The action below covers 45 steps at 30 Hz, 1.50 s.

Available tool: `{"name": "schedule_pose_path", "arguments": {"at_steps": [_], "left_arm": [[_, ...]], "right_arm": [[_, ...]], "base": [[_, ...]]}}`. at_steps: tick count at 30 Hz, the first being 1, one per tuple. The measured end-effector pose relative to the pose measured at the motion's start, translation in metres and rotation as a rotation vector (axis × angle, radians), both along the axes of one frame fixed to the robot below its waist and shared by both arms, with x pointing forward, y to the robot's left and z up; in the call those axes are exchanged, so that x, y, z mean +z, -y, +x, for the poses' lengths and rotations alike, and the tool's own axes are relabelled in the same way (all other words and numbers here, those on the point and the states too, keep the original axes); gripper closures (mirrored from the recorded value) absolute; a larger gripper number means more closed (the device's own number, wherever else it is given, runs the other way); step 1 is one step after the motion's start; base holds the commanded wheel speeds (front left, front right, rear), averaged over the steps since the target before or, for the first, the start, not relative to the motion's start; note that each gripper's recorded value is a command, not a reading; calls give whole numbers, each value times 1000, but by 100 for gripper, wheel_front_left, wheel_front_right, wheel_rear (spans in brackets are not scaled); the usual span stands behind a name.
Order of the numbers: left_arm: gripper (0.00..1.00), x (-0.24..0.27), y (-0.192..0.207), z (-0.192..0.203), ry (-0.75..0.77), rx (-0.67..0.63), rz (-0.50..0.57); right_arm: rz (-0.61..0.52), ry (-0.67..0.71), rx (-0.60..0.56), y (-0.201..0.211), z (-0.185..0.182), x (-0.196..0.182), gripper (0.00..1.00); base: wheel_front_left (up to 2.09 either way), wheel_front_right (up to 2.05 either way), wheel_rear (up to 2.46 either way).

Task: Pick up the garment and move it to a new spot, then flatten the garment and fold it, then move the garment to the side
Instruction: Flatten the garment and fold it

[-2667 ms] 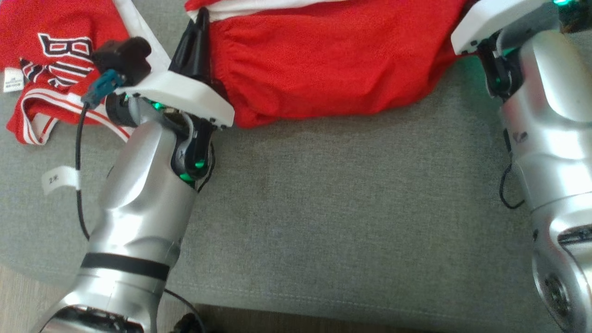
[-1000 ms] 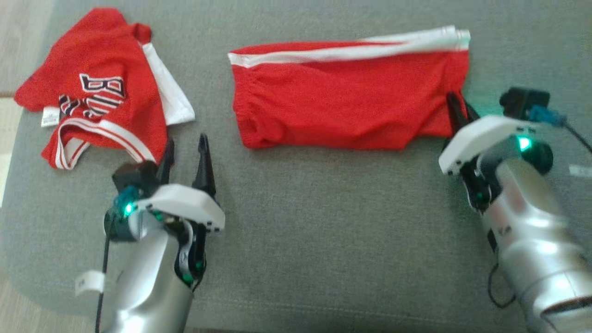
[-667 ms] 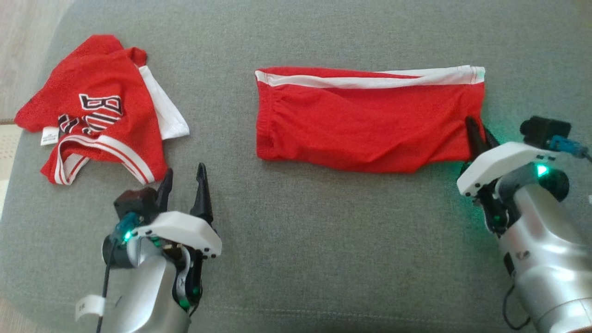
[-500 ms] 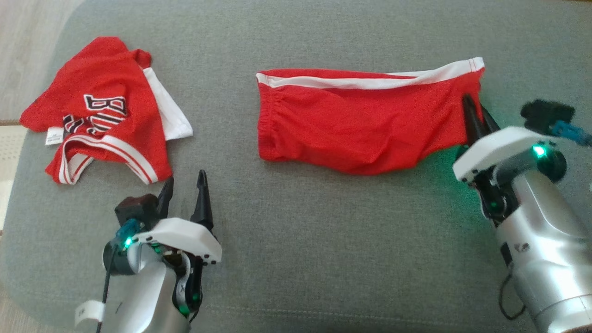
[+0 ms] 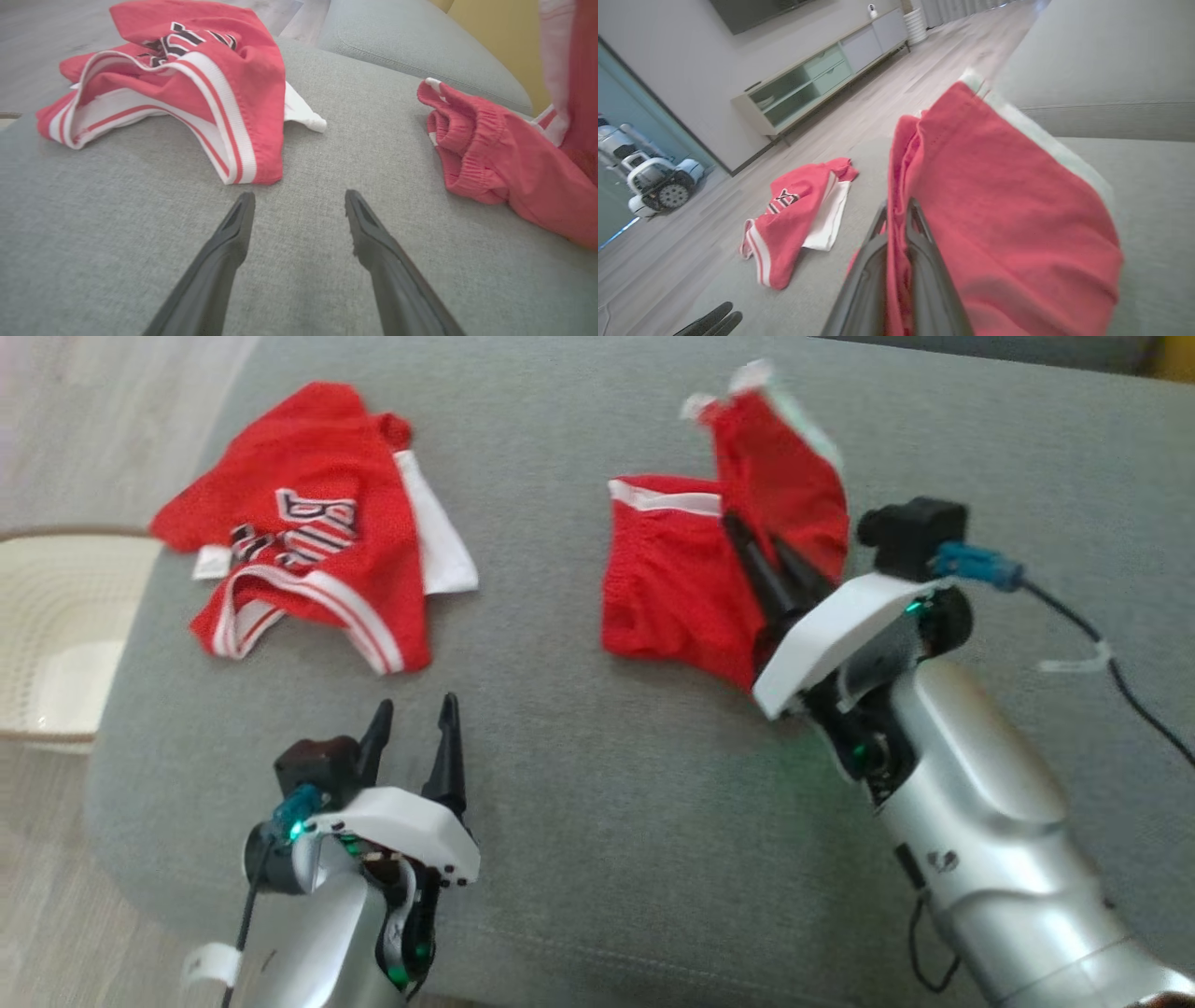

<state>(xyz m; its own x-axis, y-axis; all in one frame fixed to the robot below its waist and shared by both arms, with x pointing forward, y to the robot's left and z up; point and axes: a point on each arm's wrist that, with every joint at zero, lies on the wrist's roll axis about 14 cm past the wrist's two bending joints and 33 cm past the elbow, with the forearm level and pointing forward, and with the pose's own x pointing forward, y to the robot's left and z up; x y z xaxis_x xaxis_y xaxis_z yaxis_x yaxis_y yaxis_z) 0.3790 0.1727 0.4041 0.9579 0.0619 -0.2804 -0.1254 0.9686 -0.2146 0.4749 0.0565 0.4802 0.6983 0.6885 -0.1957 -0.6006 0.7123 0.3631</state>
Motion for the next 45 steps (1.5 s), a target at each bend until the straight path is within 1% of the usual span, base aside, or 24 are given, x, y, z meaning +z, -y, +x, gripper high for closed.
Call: {"name": "schedule_pose_path", "arguments": {"at_steps": [4,6,7,8,9,13,17,21,26,29,31,35,38,45], "left_arm": [[0,-1,-9,-8,-9,26,4],[0,-1,-13,-12,-13,41,1],[0,-2,-13,-13,-14,42,3],[0,-2,-15,-14,-15,46,5],[0,-1,-15,-15,-14,49,5],[0,1,-16,-15,-9,52,10],[0,3,-12,-10,0,44,14],[0,5,-6,-3,9,15,34],[0,8,3,6,26,-18,62],[0,11,9,11,40,-39,74],[0,13,10,14,48,-44,83],[0,12,15,12,49,-64,93],[0,14,16,11,54,-70,105],[0,18,20,4,70,-89,116]], "right_arm": [[-6,-41,90,-31,-19,-14,100],[-31,-59,132,-42,-27,-25,100],[-20,-65,142,-47,-30,-26,89],[-8,-66,157,-52,-34,-27,41],[6,-66,170,-57,-38,-25,0],[75,-54,170,-62,-46,-16,0],[118,-15,82,-44,-35,-12,0],[122,43,-65,-6,-13,-12,0],[81,91,-239,50,11,-13,0],[52,123,-334,84,18,-10,0],[36,133,-394,107,16,-13,0],[-5,113,-476,141,-2,-29,0],[-25,102,-511,155,-15,-36,0],[-35,120,-566,176,-31,-30,0]], "base": [[0,0,0],[0,0,0],[0,0,0],[0,0,0],[0,0,0],[0,0,0],[0,0,0],[0,0,0],[0,0,0],[0,0,0],[0,0,0],[0,0,0],[0,0,0],[0,0,0]]}}
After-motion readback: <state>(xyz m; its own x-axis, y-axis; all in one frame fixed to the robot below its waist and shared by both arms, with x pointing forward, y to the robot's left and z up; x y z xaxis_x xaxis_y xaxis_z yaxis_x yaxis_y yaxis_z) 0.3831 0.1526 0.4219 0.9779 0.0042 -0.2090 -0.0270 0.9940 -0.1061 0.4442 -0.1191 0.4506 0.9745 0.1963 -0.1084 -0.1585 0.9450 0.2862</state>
